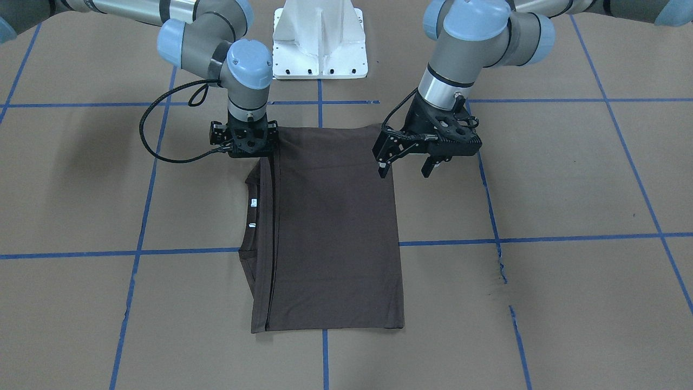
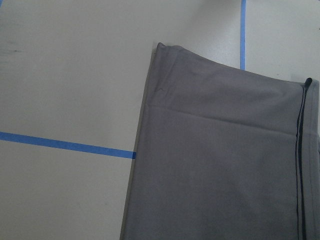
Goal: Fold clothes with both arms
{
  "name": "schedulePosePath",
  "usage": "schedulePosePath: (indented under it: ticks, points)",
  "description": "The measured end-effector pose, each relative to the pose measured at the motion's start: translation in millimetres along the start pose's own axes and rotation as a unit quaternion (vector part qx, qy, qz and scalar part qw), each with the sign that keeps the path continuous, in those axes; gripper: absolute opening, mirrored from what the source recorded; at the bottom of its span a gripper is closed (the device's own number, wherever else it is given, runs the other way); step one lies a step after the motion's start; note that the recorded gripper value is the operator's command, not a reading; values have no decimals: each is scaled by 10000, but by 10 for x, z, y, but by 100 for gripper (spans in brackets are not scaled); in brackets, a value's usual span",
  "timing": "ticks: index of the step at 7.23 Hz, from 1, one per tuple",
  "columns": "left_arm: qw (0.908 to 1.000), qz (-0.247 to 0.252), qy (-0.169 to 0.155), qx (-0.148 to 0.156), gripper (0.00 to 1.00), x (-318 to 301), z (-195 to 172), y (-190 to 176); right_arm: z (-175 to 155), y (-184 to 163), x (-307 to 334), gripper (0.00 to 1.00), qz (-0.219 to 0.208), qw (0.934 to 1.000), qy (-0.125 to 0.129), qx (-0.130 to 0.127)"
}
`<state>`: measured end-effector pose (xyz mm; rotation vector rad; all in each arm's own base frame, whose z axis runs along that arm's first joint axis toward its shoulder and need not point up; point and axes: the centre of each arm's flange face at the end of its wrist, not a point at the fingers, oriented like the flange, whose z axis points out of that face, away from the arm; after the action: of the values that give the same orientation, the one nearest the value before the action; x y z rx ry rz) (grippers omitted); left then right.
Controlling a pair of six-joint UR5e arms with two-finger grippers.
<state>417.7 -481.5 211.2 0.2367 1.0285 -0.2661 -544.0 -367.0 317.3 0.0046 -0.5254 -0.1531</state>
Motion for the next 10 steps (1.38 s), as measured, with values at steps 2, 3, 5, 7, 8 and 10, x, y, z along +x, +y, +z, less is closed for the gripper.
schedulePosePath:
  ticks: [2, 3, 5, 7, 8, 10]
  points:
    - [10000, 0, 1, 0, 100, 0, -5, 1, 36, 19, 325, 100, -29, 10000, 83, 6]
    - [10000, 2, 9, 1, 100, 4, -13, 3, -55, -7, 424, 100, -95, 9999, 68, 36]
    - [10000, 8, 28, 0, 100, 15, -30, 6, -349, -112, 229, 100, -166, 9997, -151, 110]
    - [10000, 6, 24, -2, 100, 10, -27, 7, -420, -278, -229, 100, -195, 9995, -211, 94]
    - [10000, 8, 22, -2, 100, 9, -26, 7, -349, -268, -396, 100, -230, 9996, -169, 23]
    - [10000, 10, 10, 0, 100, 0, -17, 6, -249, -140, -570, 100, -296, 9994, -137, -83]
